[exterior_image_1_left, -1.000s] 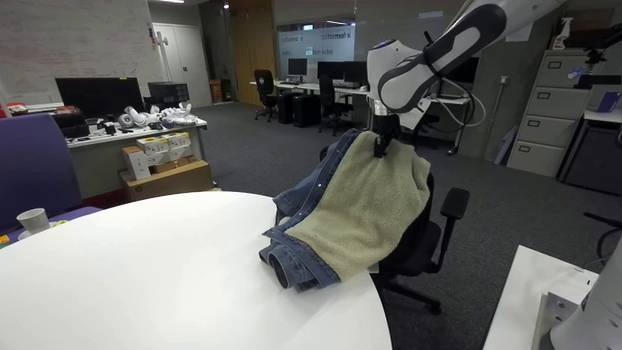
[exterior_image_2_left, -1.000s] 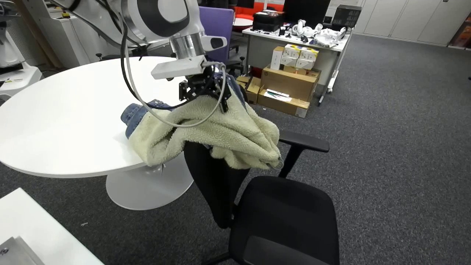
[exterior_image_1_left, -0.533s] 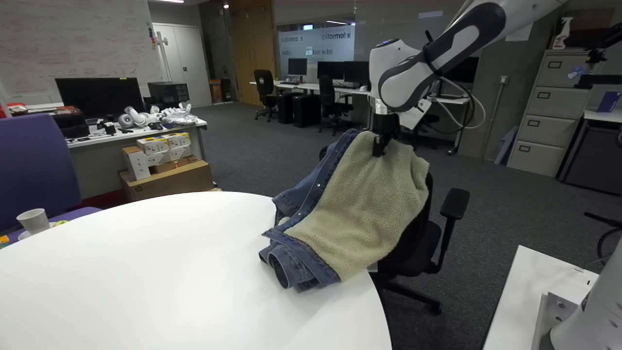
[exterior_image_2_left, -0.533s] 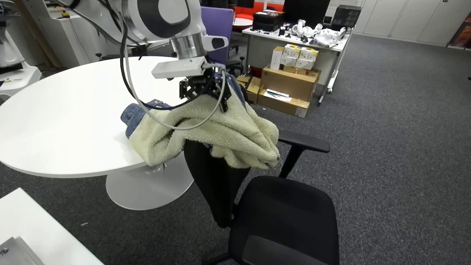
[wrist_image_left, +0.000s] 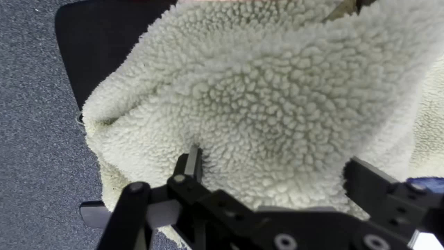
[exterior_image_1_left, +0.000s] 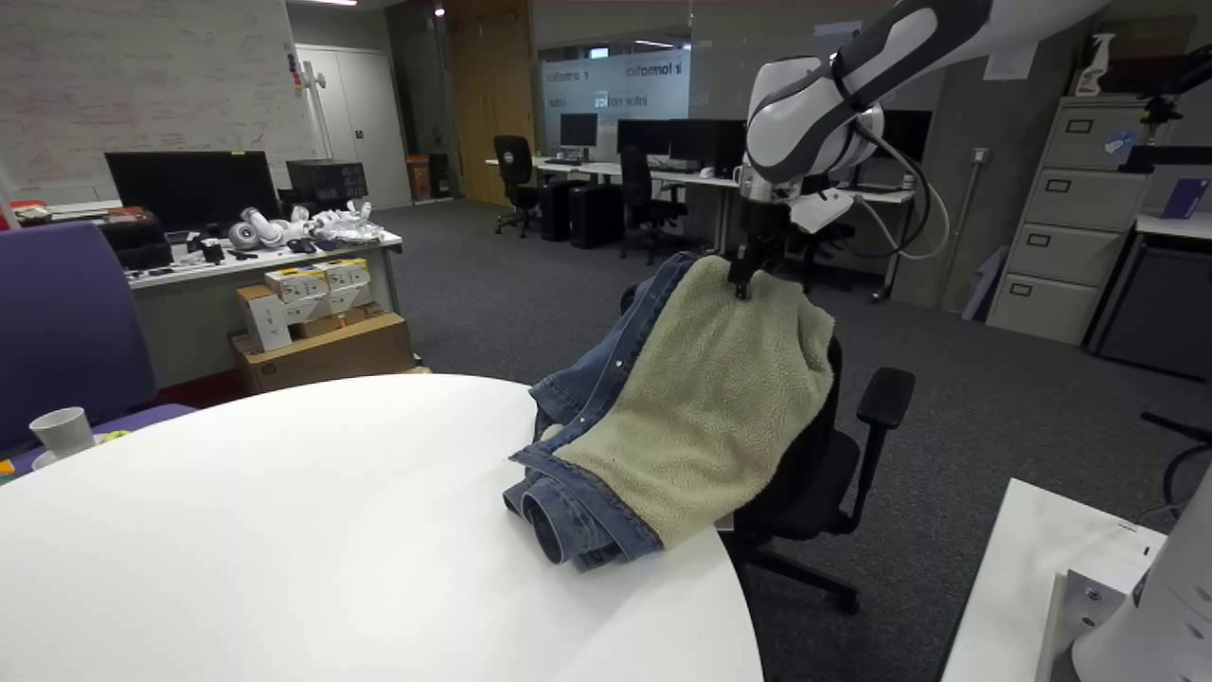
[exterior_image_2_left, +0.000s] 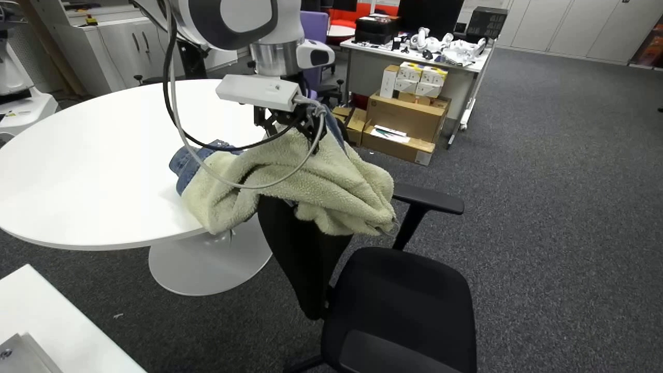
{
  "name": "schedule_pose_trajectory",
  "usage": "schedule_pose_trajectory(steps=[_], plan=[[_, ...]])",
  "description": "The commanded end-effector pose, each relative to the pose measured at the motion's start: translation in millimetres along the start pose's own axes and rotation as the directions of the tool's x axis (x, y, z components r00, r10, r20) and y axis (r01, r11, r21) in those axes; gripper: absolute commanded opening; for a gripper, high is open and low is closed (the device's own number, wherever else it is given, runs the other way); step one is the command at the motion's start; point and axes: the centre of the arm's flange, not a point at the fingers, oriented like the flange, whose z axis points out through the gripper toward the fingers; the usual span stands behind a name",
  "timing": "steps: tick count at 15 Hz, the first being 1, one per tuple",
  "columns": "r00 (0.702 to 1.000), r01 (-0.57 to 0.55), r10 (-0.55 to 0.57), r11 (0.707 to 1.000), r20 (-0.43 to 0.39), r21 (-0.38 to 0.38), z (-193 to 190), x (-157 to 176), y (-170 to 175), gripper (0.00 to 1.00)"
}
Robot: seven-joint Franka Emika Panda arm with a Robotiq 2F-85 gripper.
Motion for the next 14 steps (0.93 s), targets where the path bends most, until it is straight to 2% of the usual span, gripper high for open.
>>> schedule_pose_trajectory(steps=[1, 4, 8, 14], plan=[[0.999, 0.008, -0.002, 0.994, -0.054, 0.108, -18, -10, 13, 1.0], [0.997, 0.017, -0.005, 0.985, -0.072, 0.172, -17, -10, 16, 1.0], [0.998, 0.031, -0.019, 0.974, -0.053, 0.225, -2, -9, 15, 1.0], [0.999, 0.028, -0.032, 0.979, 0.016, 0.2, 23, -5, 7, 1.0]])
